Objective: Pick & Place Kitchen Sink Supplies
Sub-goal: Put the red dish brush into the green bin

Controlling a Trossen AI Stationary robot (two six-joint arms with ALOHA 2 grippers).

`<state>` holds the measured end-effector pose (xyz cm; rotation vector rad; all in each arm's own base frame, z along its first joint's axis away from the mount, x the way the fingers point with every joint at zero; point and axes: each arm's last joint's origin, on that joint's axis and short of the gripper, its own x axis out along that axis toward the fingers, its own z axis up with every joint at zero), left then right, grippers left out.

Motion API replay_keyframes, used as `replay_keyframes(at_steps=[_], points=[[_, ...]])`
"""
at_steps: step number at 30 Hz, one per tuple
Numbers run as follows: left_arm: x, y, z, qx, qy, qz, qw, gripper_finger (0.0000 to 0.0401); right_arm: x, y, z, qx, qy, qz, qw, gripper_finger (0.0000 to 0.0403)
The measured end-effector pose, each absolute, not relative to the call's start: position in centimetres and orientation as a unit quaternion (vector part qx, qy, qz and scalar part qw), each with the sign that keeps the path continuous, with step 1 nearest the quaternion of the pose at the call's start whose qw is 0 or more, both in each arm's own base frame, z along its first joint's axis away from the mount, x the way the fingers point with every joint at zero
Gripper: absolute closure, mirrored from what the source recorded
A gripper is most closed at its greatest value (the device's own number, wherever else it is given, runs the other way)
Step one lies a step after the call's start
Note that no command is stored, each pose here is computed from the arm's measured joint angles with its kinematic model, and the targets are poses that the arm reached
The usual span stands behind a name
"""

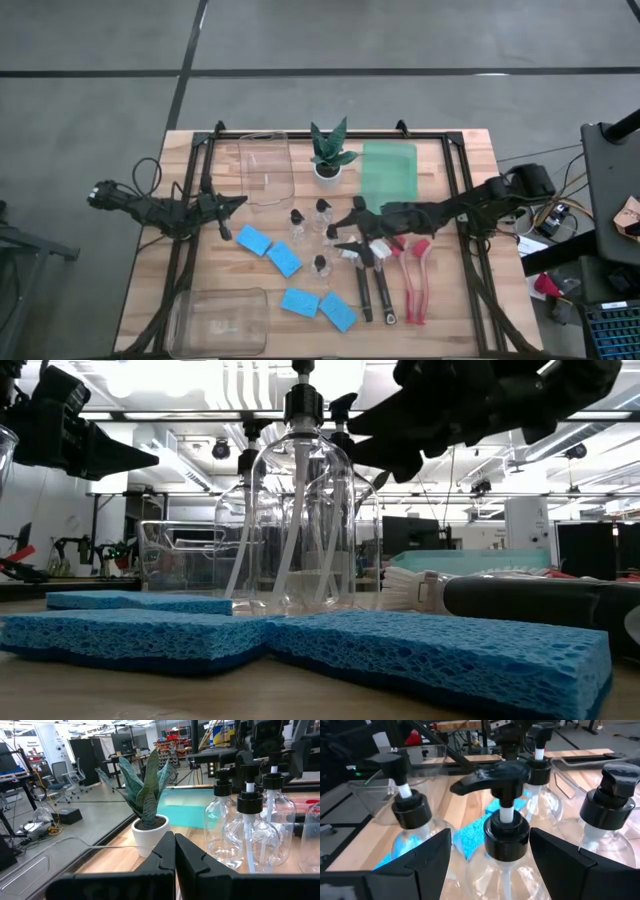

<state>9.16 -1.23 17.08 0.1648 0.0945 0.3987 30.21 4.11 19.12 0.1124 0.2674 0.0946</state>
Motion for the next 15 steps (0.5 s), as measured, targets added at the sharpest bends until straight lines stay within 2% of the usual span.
replay_keyframes(at_steps=[15], points=[[9.16, -1.23, 17.09, 0.081, 0.046, 0.198, 0.976, 0.0401, 30.74, 4.0, 18.4, 0.049, 0.126, 0.017, 0.991, 0.0145]])
